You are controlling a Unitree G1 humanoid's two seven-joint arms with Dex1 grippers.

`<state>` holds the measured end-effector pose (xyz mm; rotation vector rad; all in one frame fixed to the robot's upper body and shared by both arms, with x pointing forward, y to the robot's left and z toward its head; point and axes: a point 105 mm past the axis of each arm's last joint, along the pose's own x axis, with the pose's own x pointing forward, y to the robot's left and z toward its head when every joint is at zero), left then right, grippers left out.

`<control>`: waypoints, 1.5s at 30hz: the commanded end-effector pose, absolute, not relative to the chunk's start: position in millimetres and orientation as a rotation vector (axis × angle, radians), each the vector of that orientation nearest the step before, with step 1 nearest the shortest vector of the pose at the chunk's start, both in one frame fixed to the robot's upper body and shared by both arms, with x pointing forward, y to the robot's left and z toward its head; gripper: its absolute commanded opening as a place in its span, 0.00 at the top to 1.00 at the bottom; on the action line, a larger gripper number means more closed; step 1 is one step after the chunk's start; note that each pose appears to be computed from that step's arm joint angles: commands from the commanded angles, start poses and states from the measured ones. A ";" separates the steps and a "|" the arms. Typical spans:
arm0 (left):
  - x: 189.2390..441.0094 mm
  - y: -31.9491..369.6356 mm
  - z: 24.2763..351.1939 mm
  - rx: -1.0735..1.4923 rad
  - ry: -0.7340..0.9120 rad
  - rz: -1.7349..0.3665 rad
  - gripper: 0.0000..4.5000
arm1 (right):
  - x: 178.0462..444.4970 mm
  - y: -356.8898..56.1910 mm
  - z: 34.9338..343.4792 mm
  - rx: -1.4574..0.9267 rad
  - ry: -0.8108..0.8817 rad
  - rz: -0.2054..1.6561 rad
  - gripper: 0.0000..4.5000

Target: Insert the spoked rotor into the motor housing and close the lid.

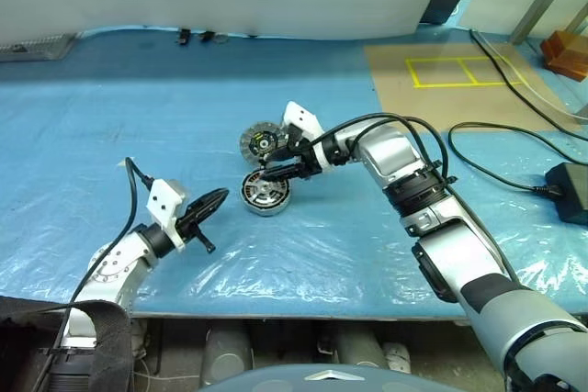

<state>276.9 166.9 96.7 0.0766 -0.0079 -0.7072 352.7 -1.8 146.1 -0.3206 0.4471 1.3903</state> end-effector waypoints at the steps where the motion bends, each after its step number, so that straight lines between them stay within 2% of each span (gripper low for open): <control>1: 278.9 163.1 104.6 0.093 -0.040 -0.734 1.00 | 344.0 8.5 158.9 -0.287 0.361 1.434 0.63; 5: 280.7 162.2 104.9 0.095 -0.040 -0.745 1.00 | 339.0 12.8 146.7 -0.260 0.349 1.440 0.96; 6: 281.3 161.8 104.8 0.095 -0.040 -0.747 1.00 | 340.3 15.5 143.6 -0.234 0.340 1.424 1.00; 9: 282.7 161.3 104.5 0.097 -0.040 -0.752 1.00 | 345.1 20.7 137.1 -0.190 0.324 1.373 1.00; 19: 286.7 155.0 106.5 0.105 -0.045 -0.783 1.00 | 343.8 9.0 67.9 -0.281 0.431 1.267 1.00; 22: 287.8 154.1 108.7 0.105 -0.049 -0.787 1.00 | 345.5 6.3 60.6 -0.253 0.423 1.235 1.00; 26: 289.1 154.5 110.2 0.112 -0.050 -0.790 1.00 | 346.8 16.0 86.9 -0.096 0.305 1.252 1.00; 32: 291.9 154.2 113.9 0.112 -0.057 -0.793 1.00 | 332.6 15.0 123.4 0.002 0.175 1.384 1.00; 38: 300.2 164.1 115.1 0.113 -0.067 -0.743 1.00 | 320.7 -2.1 148.4 0.061 0.189 1.474 1.00; 45: 333.3 183.7 96.6 0.168 -0.001 -0.641 1.00 | 302.5 -26.8 162.0 -0.009 0.204 1.491 1.00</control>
